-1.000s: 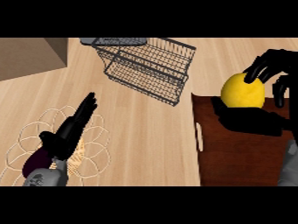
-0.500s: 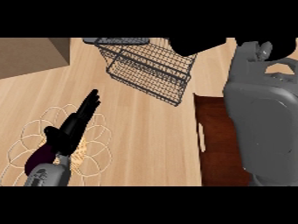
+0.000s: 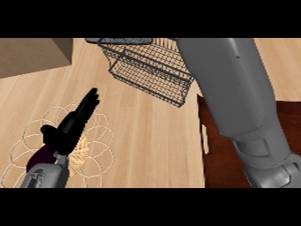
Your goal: Pick the lemon from the tray and place it in the tiered basket
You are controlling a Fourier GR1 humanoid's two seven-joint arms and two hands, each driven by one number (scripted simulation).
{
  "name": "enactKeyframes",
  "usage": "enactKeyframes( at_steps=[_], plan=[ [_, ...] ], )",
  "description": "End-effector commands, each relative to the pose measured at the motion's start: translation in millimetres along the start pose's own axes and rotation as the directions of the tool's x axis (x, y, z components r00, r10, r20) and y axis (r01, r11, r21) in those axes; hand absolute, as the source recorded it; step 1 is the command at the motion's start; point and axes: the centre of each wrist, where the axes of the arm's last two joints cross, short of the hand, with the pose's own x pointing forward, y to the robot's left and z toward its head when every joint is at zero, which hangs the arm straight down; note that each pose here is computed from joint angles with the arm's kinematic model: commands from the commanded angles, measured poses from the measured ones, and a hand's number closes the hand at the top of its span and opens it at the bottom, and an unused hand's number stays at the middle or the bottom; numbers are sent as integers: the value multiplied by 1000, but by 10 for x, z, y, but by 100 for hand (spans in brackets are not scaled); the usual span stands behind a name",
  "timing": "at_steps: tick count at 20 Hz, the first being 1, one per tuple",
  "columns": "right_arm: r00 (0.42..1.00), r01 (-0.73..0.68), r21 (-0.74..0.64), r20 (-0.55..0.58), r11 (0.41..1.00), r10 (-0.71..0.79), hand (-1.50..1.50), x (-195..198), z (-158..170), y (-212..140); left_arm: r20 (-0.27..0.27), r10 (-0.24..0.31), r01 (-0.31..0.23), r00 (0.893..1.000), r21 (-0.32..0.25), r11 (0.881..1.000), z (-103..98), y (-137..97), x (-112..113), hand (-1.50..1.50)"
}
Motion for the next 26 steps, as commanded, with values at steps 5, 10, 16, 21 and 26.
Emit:
enactKeyframes(
  at_steps=[5,10,16,21,26],
  plan=[
    [999,30,43,-26,999,-29,150,72,-296,371,11,-14,14,1000,-25,1000,-42,-76,25,0],
    [994,107,88,-21,990,-105,150,65,-355,494,2,-1,1,1000,-27,1000,-54,-220,-36,0],
    [936,320,150,-201,935,-288,150,-15,-412,561,3,-2,2,1000,-34,999,-111,-172,-33,0],
    [853,470,180,-343,864,-393,-150,-111,-469,614,-2,-25,25,1000,-18,1000,-59,-135,13,0],
    [815,547,80,-279,834,-508,-150,19,-420,563,4,17,-16,1000,-9,1000,-63,-174,-7,0]
  ],
)
